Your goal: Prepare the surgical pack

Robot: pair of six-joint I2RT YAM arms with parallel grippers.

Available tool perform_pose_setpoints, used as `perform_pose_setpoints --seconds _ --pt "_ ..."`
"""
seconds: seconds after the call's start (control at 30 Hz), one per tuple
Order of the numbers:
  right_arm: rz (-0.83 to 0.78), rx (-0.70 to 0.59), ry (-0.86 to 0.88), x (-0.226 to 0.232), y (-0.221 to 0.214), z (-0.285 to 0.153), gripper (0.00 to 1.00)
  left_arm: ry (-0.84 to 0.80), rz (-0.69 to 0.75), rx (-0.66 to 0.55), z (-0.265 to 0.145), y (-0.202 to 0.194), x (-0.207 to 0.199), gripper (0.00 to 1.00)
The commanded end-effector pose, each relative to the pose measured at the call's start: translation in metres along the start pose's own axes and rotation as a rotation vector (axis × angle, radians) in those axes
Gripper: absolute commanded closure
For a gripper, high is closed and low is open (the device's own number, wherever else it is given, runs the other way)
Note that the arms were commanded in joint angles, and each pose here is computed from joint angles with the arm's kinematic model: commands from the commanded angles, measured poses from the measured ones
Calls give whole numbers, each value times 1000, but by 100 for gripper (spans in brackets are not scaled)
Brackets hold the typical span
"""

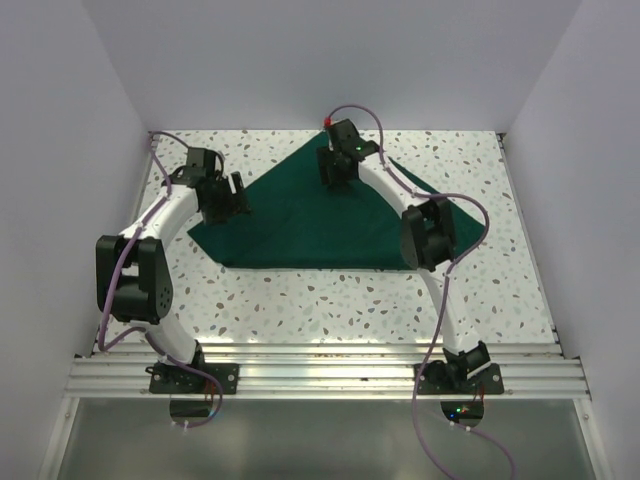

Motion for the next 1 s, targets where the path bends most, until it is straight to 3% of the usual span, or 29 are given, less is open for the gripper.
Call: perform_pose_setpoints --seconds 0.0,0.47,0.97 --pt "28 -63 150 20 27 -40 28 -31 4 -37 -6 5 -3 23" --pt "91 -46 332 -3 36 -62 28 -51 14 -24 -4 1 -4 22" --pt "103 84 535 3 14 -31 31 -72 28 -3 2 -1 -6 22"
Point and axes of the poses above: each gripper's point midway between its finger pads, its own z axis out along the fingers, its own x axis along the line the jaws close on, y = z × x, the point moved 2 cm from there along -z, back along the fingers, and after that the axes turned 7 degrees about z, right-handed, at the moved point
